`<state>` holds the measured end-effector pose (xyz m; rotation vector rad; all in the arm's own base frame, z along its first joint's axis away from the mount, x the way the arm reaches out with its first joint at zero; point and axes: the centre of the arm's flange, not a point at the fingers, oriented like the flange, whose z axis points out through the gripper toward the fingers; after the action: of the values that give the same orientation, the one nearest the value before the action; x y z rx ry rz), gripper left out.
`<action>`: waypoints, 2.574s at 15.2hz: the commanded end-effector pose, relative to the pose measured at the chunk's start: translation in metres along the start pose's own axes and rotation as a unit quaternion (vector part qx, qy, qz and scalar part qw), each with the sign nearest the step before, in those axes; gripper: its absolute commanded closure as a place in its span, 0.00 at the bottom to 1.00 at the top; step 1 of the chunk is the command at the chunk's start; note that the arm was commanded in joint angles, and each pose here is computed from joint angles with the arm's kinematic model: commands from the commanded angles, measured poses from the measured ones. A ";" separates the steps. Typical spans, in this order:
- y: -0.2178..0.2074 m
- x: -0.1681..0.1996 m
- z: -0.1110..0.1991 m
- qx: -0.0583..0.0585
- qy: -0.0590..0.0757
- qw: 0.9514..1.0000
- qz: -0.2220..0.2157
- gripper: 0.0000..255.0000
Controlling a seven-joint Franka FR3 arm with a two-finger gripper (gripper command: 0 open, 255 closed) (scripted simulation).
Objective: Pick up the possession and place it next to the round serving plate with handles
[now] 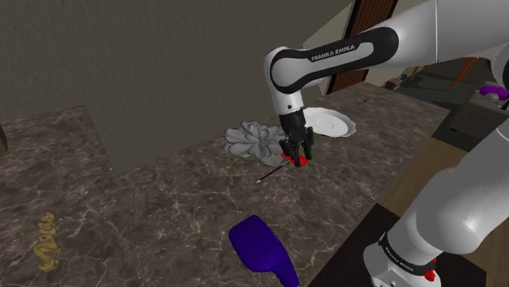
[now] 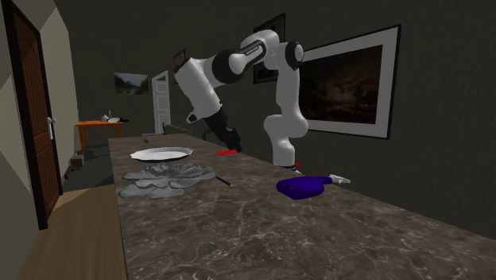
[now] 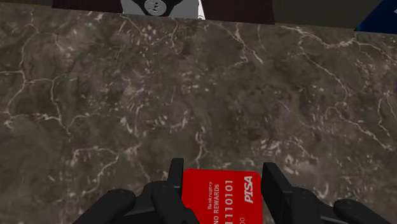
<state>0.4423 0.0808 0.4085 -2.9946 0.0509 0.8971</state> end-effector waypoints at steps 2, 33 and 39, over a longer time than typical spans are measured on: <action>0.043 -0.006 0.004 0.000 0.000 1.000 0.000 1.00; 0.442 -0.081 0.049 0.000 0.000 1.000 0.000 1.00; 0.453 -0.069 0.073 0.000 0.000 1.000 0.000 1.00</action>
<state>0.3293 -0.3675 0.3887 -2.9937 0.0500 0.8982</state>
